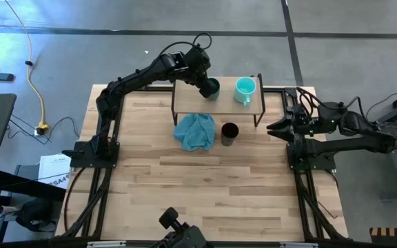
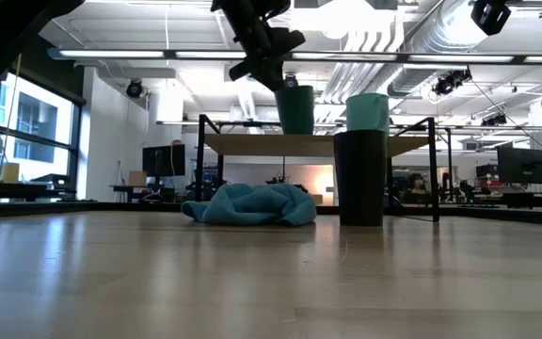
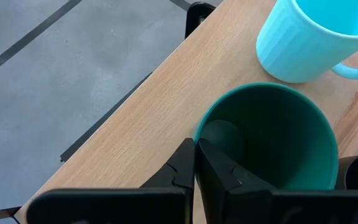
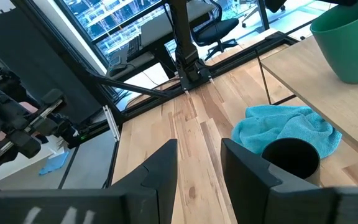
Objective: Stack small to large cups/mugs on shelf
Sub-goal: Put the green cup on the shelf
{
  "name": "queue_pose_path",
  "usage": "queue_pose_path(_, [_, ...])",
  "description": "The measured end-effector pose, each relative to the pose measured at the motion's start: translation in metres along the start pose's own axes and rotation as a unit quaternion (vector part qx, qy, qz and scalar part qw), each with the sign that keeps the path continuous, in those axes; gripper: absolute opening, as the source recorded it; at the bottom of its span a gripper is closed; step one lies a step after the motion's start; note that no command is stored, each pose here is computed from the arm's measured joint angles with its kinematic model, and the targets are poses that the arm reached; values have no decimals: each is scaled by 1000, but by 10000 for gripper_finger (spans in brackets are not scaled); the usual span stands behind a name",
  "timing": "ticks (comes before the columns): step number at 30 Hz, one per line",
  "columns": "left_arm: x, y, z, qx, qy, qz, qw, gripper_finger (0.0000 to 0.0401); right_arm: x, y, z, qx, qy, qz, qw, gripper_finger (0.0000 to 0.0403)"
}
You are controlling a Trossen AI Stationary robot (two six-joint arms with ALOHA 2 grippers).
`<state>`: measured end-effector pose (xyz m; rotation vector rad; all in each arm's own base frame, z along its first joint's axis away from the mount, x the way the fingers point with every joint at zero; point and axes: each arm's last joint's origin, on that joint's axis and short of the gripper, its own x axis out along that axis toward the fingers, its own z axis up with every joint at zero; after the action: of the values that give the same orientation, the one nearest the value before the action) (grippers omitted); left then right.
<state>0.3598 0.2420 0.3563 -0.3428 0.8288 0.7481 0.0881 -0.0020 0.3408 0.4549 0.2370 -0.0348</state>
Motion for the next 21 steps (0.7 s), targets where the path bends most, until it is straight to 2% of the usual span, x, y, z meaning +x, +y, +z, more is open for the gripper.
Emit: queue_pose_path(21, [0, -1, 0, 0, 1, -15, 1000, 1, 0, 0, 0, 0, 0, 0, 1000, 112])
